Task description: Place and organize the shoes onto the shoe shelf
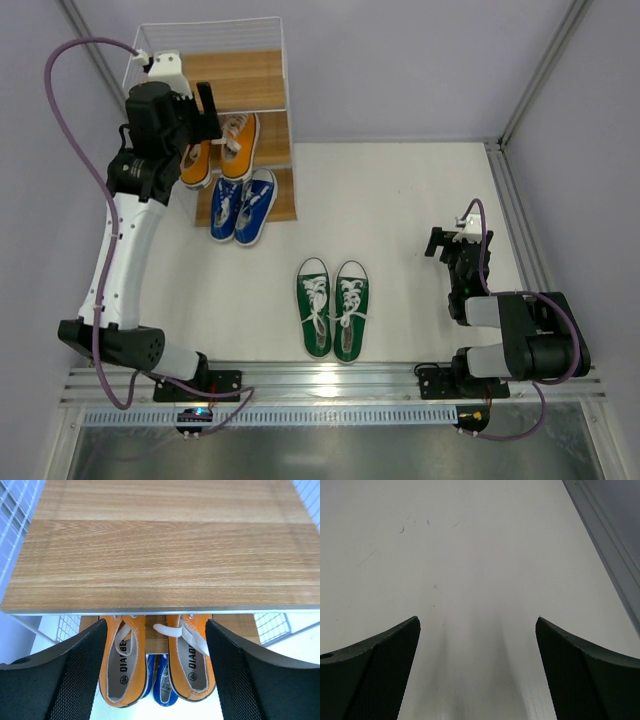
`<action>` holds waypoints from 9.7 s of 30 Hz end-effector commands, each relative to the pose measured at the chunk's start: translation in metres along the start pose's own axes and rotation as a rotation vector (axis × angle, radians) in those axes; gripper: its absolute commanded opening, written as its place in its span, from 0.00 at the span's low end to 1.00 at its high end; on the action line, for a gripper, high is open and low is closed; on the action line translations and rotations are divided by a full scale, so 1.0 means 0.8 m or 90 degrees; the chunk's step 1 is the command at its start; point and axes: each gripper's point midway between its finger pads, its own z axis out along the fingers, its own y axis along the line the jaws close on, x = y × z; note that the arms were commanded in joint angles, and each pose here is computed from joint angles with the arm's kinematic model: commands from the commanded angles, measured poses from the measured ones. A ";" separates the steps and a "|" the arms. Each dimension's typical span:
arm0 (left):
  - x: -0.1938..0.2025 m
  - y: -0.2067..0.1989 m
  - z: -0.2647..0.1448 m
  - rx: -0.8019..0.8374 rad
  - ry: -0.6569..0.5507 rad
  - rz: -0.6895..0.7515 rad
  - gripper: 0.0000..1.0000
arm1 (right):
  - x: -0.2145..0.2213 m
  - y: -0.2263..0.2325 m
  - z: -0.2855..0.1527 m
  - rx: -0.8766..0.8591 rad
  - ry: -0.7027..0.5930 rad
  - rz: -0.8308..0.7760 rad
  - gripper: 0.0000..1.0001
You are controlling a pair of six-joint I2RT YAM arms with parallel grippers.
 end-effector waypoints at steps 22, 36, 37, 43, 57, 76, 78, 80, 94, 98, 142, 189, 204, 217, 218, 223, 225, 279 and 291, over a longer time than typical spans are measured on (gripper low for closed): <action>0.174 -0.093 -0.134 0.286 0.162 -0.163 1.00 | -0.035 0.001 0.008 -0.003 -0.062 0.011 0.97; 0.222 -0.096 -0.116 0.238 0.207 -0.256 1.00 | -0.035 0.001 0.008 -0.002 -0.063 0.011 0.97; 0.223 -0.096 -0.116 0.218 0.201 -0.264 1.00 | -0.035 0.001 0.008 -0.002 -0.062 0.011 0.97; 0.222 -0.120 -0.137 0.201 0.163 -0.250 1.00 | -0.035 0.001 0.008 -0.002 -0.062 0.011 0.97; 0.314 -0.279 -0.173 0.028 0.279 -0.121 1.00 | -0.034 0.001 0.008 -0.002 -0.062 0.010 0.97; 0.406 -0.319 -0.196 -0.082 0.385 -0.110 1.00 | -0.035 0.001 0.008 -0.003 -0.063 0.011 0.97; 0.386 -0.336 -0.191 -0.078 0.395 -0.111 1.00 | -0.034 0.001 0.008 -0.002 -0.061 0.011 0.97; 0.393 -0.331 -0.190 -0.117 0.405 -0.056 1.00 | -0.035 0.001 0.008 -0.002 -0.063 0.011 0.97; 0.373 -0.290 -0.185 -0.070 0.339 -0.013 1.00 | -0.034 0.001 0.008 -0.002 -0.061 0.011 0.97; 0.382 -0.261 -0.181 -0.086 0.335 0.135 1.00 | -0.035 0.001 0.008 -0.002 -0.062 0.011 0.97; 0.533 -0.257 -0.211 -0.113 0.473 0.091 1.00 | -0.035 0.001 0.008 -0.002 -0.063 0.011 0.97; 0.487 -0.278 -0.264 0.051 0.474 0.071 0.00 | -0.034 0.001 0.008 -0.002 -0.061 0.011 0.97; 0.218 -0.228 -0.275 0.111 0.198 -0.053 0.01 | -0.035 0.001 0.008 -0.002 -0.063 0.011 0.97; -0.076 -0.132 -0.276 0.030 -0.166 -0.008 0.00 | -0.035 0.001 0.008 -0.003 -0.063 0.011 0.97; -0.106 -0.109 -0.267 -0.012 -0.203 -0.040 0.00 | -0.035 0.001 0.008 -0.003 -0.063 0.011 0.97; -0.191 -0.074 -0.245 -0.065 -0.276 -0.017 0.00 | -0.035 0.001 0.008 -0.003 -0.063 0.011 0.97; -0.211 -0.061 -0.229 -0.112 -0.290 0.003 0.00 | -0.035 0.001 0.008 -0.002 -0.063 0.011 0.97; -0.272 -0.006 -0.144 -0.012 -0.397 -0.180 0.82 | -0.035 0.001 0.008 -0.003 -0.063 0.011 0.97; -0.088 -0.039 -0.240 0.180 -0.225 -0.225 1.00 | -0.036 0.001 0.008 -0.002 -0.064 0.012 0.97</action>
